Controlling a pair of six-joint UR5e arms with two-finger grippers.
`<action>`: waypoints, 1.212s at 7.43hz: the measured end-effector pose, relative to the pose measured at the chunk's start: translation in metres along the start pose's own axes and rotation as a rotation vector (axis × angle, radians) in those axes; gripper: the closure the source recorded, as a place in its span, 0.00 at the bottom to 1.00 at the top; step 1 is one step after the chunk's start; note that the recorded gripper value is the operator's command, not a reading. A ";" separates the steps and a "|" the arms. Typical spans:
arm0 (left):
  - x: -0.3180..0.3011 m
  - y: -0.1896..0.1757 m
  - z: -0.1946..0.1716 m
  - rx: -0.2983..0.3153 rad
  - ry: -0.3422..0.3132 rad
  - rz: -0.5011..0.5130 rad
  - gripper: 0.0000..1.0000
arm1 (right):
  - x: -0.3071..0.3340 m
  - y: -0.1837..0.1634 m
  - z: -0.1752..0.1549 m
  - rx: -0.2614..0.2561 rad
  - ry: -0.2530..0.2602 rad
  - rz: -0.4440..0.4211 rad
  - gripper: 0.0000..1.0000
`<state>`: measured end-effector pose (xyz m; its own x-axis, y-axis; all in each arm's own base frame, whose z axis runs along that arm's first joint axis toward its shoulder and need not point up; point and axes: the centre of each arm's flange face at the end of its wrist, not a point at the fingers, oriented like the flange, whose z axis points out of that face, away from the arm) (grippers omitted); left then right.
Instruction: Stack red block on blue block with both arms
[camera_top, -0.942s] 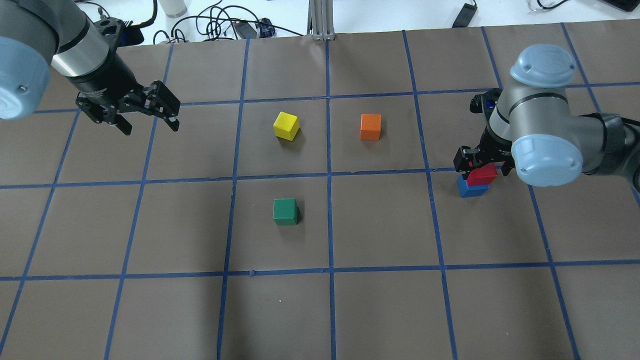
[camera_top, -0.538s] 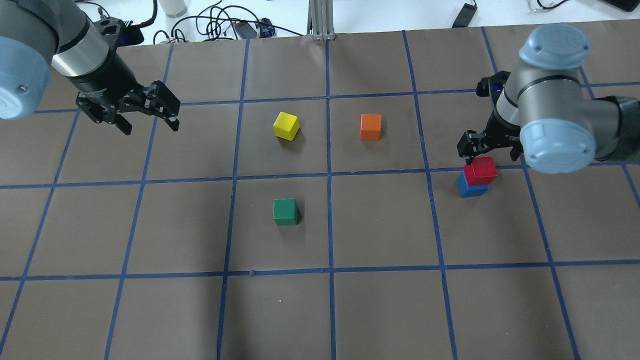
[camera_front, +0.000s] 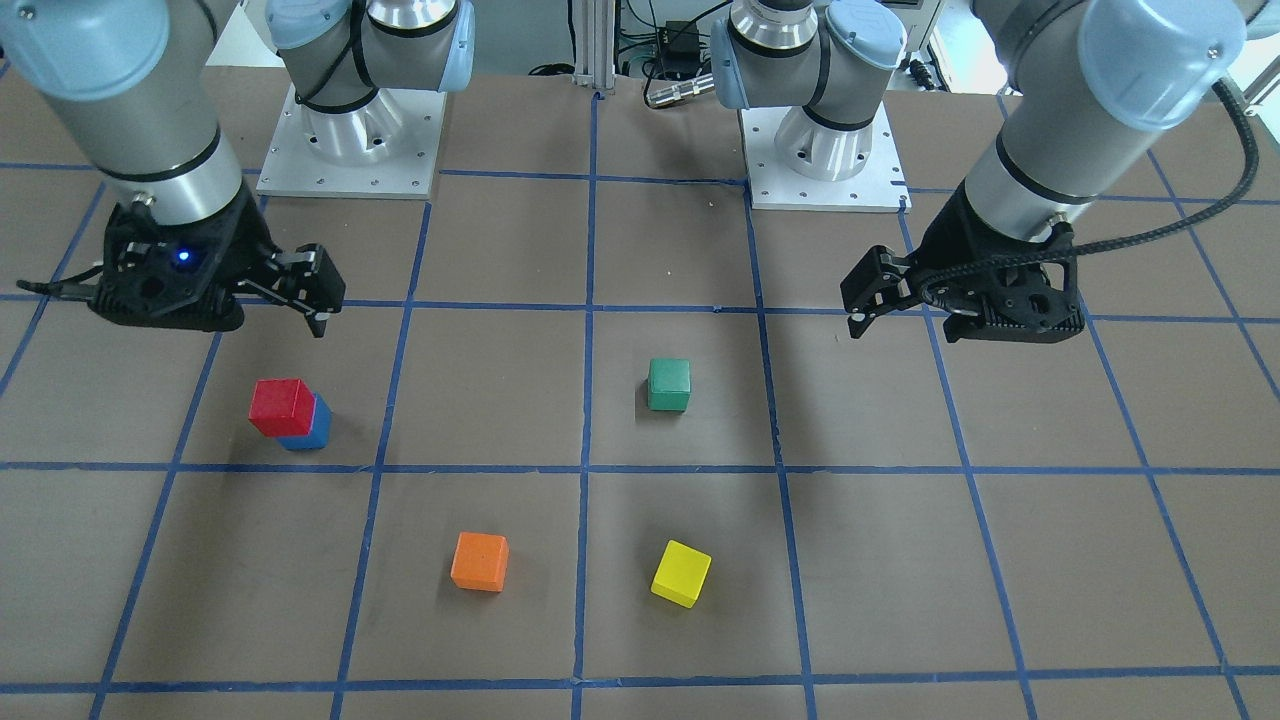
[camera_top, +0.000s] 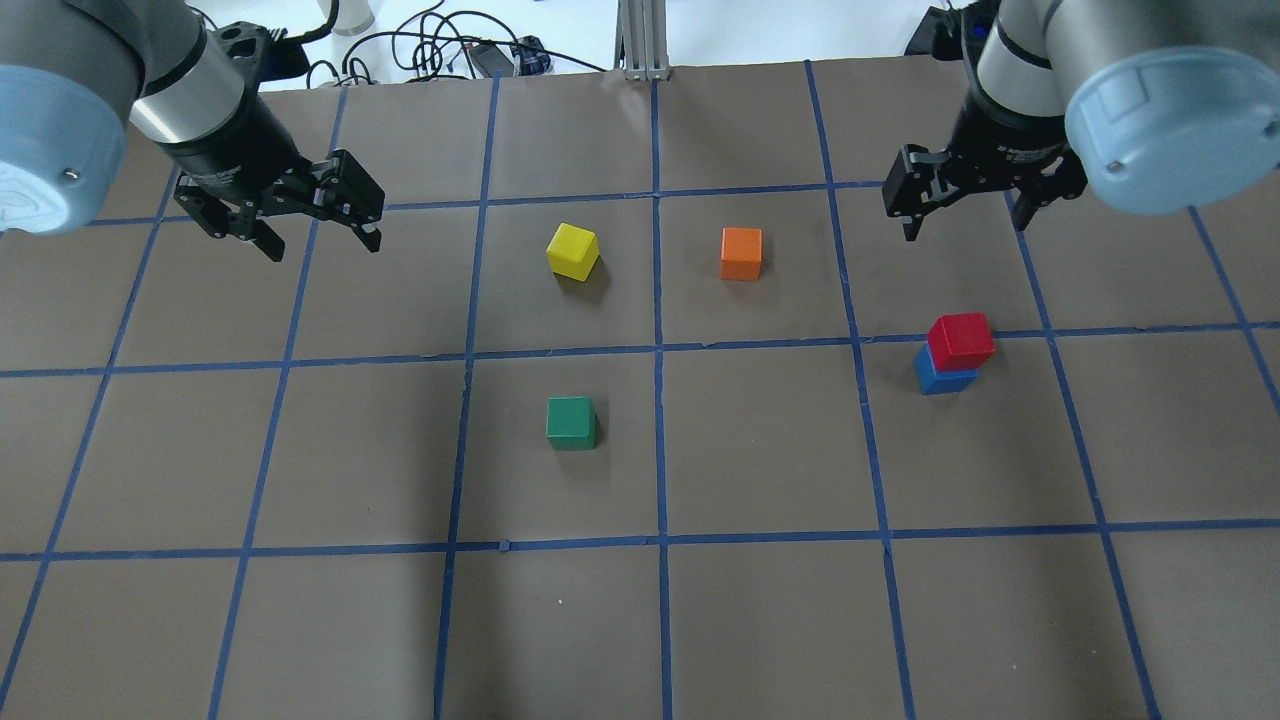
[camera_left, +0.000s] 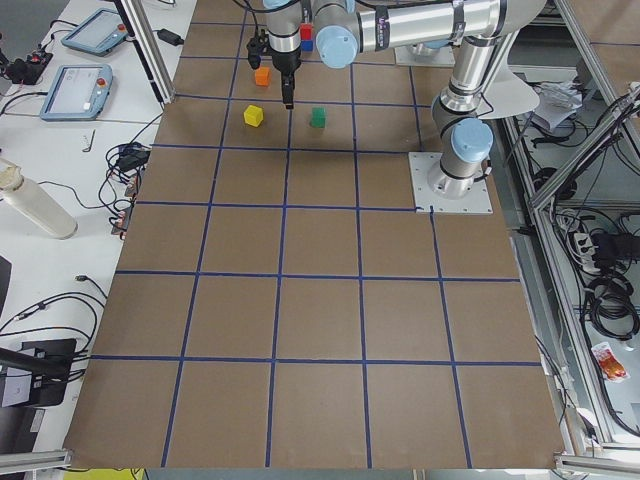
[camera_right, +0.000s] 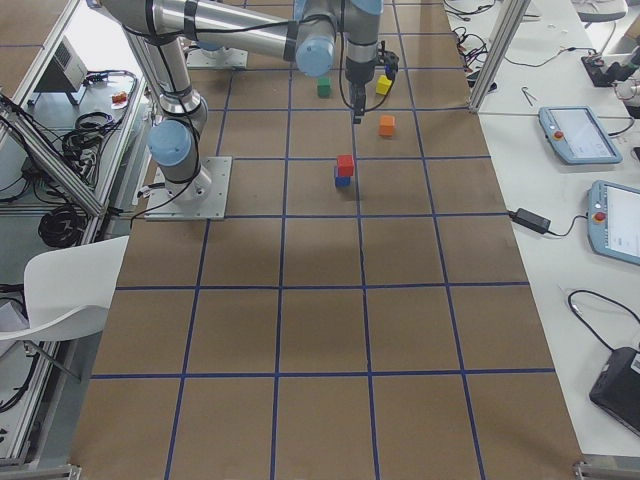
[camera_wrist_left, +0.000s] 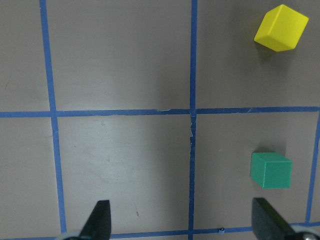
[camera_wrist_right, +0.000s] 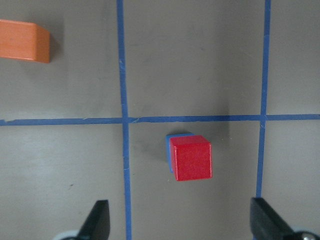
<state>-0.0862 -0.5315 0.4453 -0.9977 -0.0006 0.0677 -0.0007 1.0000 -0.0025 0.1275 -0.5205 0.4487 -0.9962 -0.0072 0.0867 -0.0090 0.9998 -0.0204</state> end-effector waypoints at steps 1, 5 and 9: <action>0.016 0.002 -0.012 0.026 -0.007 0.020 0.00 | -0.017 0.006 -0.017 -0.002 -0.002 0.002 0.00; 0.036 0.011 -0.058 0.040 -0.051 0.039 0.00 | -0.031 0.011 -0.033 0.005 -0.056 0.069 0.00; 0.038 0.015 -0.056 0.045 -0.052 0.010 0.00 | -0.034 0.011 -0.035 0.009 -0.062 0.084 0.00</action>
<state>-0.1207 -0.5164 0.5038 -0.9999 0.0078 0.0150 0.0071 0.9988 -0.0477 0.1643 -0.5084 0.4806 -0.9969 0.0753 0.0227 0.0745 0.9966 -0.0338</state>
